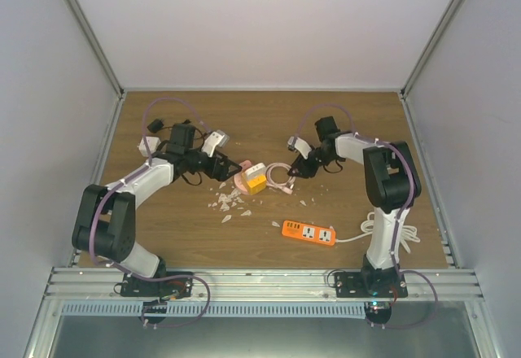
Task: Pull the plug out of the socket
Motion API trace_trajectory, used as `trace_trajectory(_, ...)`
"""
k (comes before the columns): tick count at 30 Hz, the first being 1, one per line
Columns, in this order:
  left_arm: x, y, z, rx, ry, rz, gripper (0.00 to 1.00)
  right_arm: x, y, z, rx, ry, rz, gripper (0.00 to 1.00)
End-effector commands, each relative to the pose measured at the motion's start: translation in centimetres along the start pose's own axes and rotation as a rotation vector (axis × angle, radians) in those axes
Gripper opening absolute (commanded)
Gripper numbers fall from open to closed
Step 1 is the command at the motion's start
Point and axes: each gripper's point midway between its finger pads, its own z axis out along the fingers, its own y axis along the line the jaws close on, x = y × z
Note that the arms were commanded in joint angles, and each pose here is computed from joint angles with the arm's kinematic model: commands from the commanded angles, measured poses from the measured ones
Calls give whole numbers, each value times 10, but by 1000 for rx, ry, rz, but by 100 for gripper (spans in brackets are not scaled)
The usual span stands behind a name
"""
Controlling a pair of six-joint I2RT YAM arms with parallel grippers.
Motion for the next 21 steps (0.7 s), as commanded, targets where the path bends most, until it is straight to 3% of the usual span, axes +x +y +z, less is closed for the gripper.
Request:
trace_trajectory(1,-14,-9,-12,96,-34,90,91,24,38,2,-116,26,96,40)
trace_trajectory(13,-22,-51,-39,260,-64,384,91,15,86,-3,-268,-67,26,46)
trace_trajectory(17,-18,-48,-36,234,-31,439,89,-10,80,-24,-203,-170,-84,52)
trace_trajectory(21,-15,-50,-33,188,-17,503,87,-43,83,-45,-179,-280,-218,66)
